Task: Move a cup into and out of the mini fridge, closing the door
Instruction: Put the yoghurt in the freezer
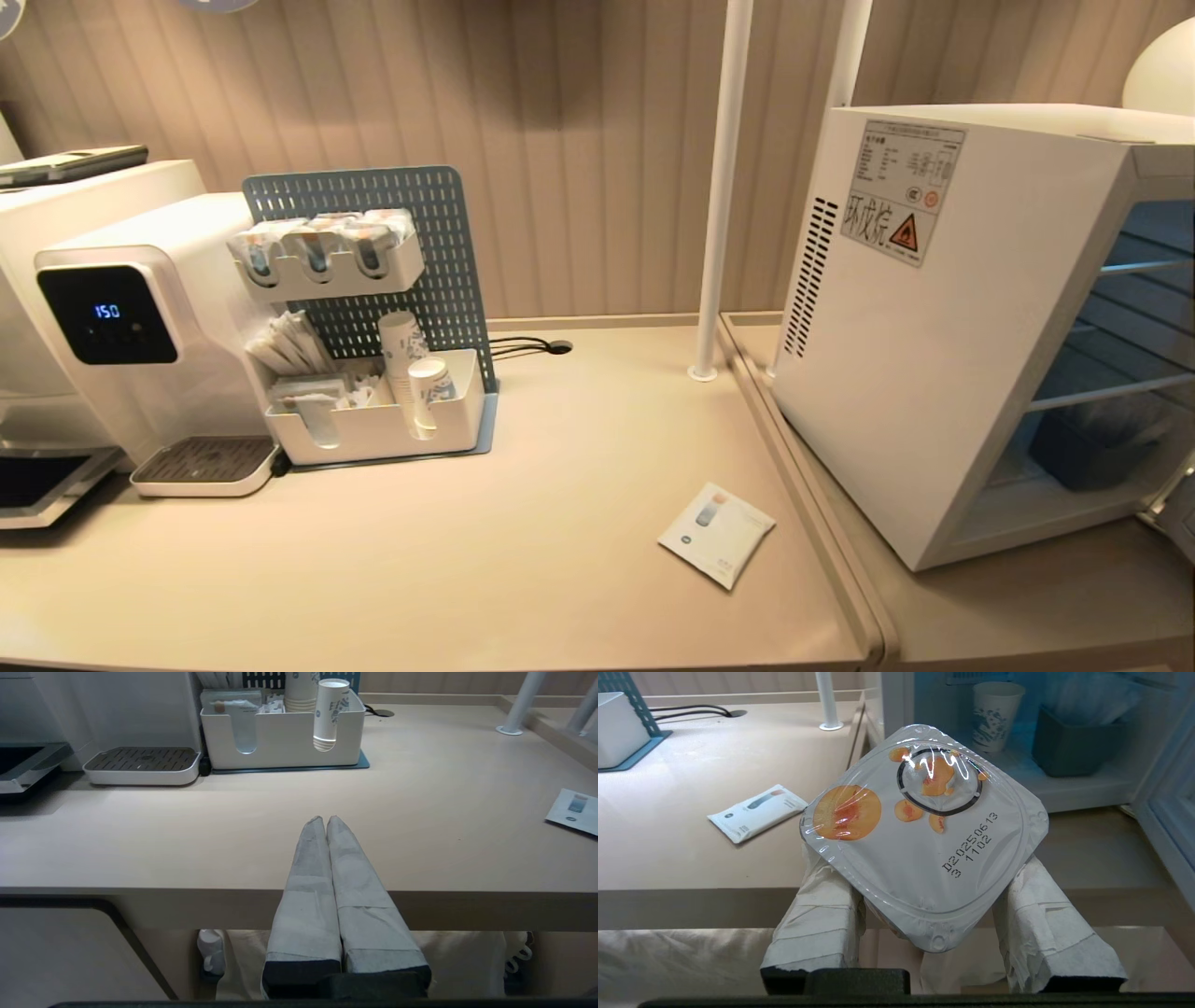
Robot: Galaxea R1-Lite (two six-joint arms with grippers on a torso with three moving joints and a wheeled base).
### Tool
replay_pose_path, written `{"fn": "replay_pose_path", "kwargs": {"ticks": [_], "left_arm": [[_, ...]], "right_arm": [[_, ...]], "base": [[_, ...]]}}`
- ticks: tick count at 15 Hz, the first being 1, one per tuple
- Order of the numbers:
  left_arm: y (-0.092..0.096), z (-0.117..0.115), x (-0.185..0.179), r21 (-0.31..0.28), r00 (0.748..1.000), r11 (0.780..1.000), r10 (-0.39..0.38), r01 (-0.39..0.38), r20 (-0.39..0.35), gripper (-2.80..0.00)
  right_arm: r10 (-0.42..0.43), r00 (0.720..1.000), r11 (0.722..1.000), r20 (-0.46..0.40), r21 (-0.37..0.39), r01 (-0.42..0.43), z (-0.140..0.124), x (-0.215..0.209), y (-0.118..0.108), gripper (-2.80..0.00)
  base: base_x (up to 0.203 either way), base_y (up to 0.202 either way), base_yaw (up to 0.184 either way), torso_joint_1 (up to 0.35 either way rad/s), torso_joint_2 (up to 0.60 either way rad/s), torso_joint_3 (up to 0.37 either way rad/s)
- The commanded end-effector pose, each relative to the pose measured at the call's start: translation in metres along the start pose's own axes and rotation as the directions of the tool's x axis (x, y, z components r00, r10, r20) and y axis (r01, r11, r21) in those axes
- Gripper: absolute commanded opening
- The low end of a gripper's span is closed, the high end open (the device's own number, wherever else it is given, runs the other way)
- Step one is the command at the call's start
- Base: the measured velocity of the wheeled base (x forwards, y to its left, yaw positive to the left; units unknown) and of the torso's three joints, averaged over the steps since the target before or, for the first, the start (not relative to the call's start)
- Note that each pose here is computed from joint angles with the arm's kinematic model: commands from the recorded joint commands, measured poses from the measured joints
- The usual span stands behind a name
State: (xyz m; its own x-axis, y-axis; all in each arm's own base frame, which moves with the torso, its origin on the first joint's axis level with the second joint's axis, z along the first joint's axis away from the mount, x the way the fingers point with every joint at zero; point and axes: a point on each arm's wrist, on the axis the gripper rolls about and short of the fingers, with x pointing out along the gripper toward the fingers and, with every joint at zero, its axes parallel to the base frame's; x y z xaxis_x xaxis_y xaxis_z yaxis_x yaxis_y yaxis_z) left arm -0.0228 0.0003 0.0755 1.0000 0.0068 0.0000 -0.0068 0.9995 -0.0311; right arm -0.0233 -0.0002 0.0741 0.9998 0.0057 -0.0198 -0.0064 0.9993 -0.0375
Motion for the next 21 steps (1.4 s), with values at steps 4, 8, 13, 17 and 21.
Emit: {"fn": "replay_pose_path", "kwargs": {"ticks": [4, 8, 13, 17, 21], "left_arm": [[0.0, -0.0004, 0.0002, -0.001, 1.0, 1.0, 0.001, -0.001, -0.003, -2.8], [0.0, -0.0004, 0.0002, 0.0, 1.0, 1.0, 0.001, -0.001, -0.003, -2.8], [0.0, -0.0004, 0.0002, 0.0, 1.0, 1.0, 0.001, -0.001, -0.003, -2.8], [0.0, -0.0004, 0.0002, -0.001, 1.0, 1.0, 0.001, -0.001, -0.003, -2.8], [0.0, -0.0004, 0.0002, 0.0, 1.0, 1.0, 0.001, -0.001, -0.003, -2.8]], "right_arm": [[0.0, 1.0, 1.0, -0.003, -0.001, 0.0, 0.0, 0.0002, 0.0, -2.8], [-0.001, 1.0, 1.0, -0.001, -0.001, 0.001, 0.0001, 0.0001, 0.0, -2.8], [0.0, 1.0, 1.0, 0.0, -0.001, 0.0, 0.0001, 0.0001, 0.0, -2.8], [0.0, 1.0, 1.0, 0.0, -0.001, 0.0, 0.0003, 0.0, 0.0, -2.8], [0.005, 1.0, 1.0, -0.012, -0.004, -0.005, 0.0002, -0.0005, 0.0001, -2.8]], "base": [[-0.021, 0.0, -0.002, 0.001, 0.0, 0.001], [-0.153, -0.036, -0.006, 0.004, 0.0, 0.001], [-0.007, -0.111, 0.0, 0.001, 0.01, 0.001], [0.0, -0.199, 0.002, 0.003, 0.01, 0.004], [0.0, -0.093, 0.001, 0.003, 0.0, 0.004]]}}
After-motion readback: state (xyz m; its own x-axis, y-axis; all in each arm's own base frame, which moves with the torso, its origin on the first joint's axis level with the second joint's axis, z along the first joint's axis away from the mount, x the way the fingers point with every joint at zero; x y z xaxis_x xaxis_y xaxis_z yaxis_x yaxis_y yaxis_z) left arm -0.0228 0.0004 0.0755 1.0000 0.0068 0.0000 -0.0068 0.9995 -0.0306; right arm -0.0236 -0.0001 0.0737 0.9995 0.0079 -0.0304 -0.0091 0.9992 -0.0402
